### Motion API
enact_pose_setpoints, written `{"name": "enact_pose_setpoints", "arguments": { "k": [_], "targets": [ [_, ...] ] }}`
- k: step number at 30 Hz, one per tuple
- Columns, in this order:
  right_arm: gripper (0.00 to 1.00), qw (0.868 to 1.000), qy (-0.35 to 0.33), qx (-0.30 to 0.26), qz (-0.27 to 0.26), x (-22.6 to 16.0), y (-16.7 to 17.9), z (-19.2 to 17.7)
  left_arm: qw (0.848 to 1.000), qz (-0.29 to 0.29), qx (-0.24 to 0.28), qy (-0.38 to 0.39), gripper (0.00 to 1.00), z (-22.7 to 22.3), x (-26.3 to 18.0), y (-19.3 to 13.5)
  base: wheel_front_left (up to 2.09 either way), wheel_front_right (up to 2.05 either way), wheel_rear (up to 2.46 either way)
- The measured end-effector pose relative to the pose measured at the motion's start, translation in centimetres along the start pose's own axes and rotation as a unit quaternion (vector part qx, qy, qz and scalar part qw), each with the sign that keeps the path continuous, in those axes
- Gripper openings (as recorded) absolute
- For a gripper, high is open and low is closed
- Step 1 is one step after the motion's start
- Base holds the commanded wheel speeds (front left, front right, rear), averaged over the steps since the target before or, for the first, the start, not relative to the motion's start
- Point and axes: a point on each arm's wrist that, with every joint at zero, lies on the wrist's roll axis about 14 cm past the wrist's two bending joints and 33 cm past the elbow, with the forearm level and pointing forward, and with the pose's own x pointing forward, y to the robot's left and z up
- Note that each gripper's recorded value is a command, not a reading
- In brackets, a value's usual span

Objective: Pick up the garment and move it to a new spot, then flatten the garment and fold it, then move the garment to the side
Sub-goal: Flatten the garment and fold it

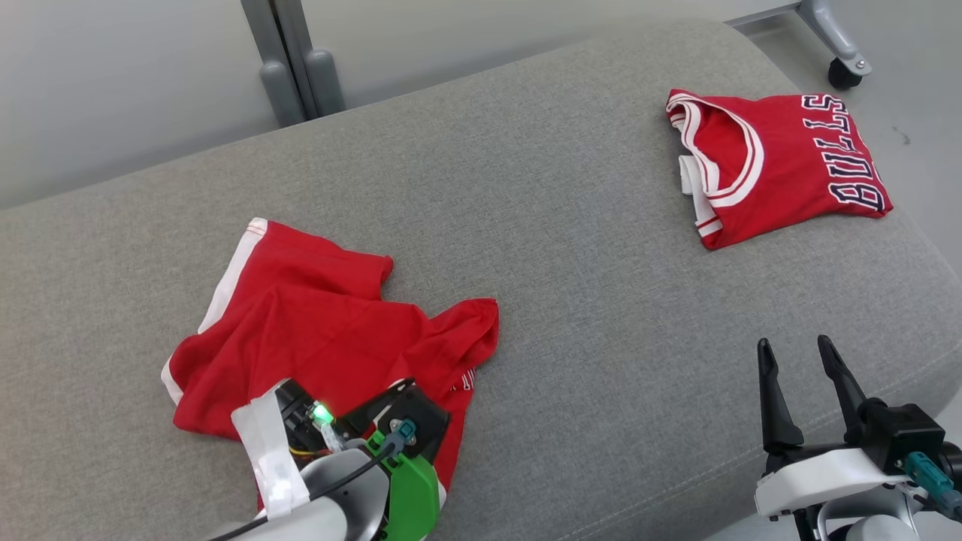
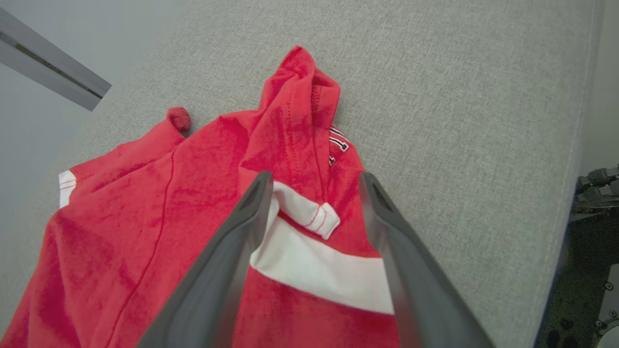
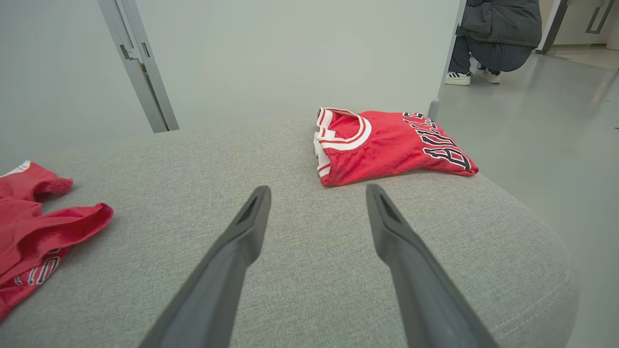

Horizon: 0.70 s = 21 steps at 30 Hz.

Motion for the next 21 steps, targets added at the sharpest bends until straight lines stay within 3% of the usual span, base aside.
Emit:
{"name": "enact_pose_setpoints", "arguments": {
  "k": [5, 6, 7, 11, 16, 18, 19, 20, 21],
  "targets": [
    [1.0, 1.0, 0.005, 0.001, -0.005, 0.2, -0.2, -0.2, 0.998, -0.014, 0.053, 0.022, 0.76, -1.0, 0.6, 0.4, 0.0, 0.0, 0.0],
    [1.0, 1.0, 0.005, 0.001, -0.005, 0.3, -0.3, -0.2, 0.997, -0.018, 0.068, 0.028, 0.64, -1.3, 0.6, 0.5, 0.0, 0.0, 0.0],
    [1.0, 1.0, 0.005, 0.002, -0.006, 0.3, -0.3, -0.2, 0.996, -0.023, 0.08, 0.036, 0.59, -1.7, 0.7, 0.6, 0.0, 0.0, 0.0],
    [1.0, 1.0, 0.008, 0.002, -0.007, 0.5, -0.3, -0.4, 0.993, -0.04, 0.093, 0.064, 0.46, -3.0, 0.8, 0.6, 0.0, 0.0, 0.0],
    [1.0, 1.0, 0.011, 0.002, -0.006, 0.6, -0.2, -0.6, 0.993, -0.035, 0.09, 0.068, 0.49, -3.4, 1.3, 1.3, 0.0, 0.0, 0.0],
    [1.0, 1.0, 0.012, 0.002, -0.006, 0.7, -0.2, -0.6, 0.993, -0.034, 0.086, 0.067, 0.45, -3.4, 1.5, 1.2, 0.0, 0.0, 0.0],
    [1.0, 1.0, 0.012, 0.002, -0.006, 0.7, -0.2, -0.6, 0.994, -0.034, 0.085, 0.067, 0.39, -3.4, 1.6, 1.2, 0.0, 0.0, 0.0],
    [1.0, 1.0, 0.013, 0.002, -0.006, 0.7, -0.2, -0.7, 0.994, -0.033, 0.083, 0.067, 0.24, -3.4, 1.8, 1.3, 0.0, 0.0, 0.0],
    [1.0, 1.0, 0.013, 0.002, -0.007, 0.7, -0.3, -0.7, 0.994, -0.033, 0.082, 0.067, 0.0, -3.4, 1.9, 1.3, 0.0, 0.0, 0.0]
  ]
}}
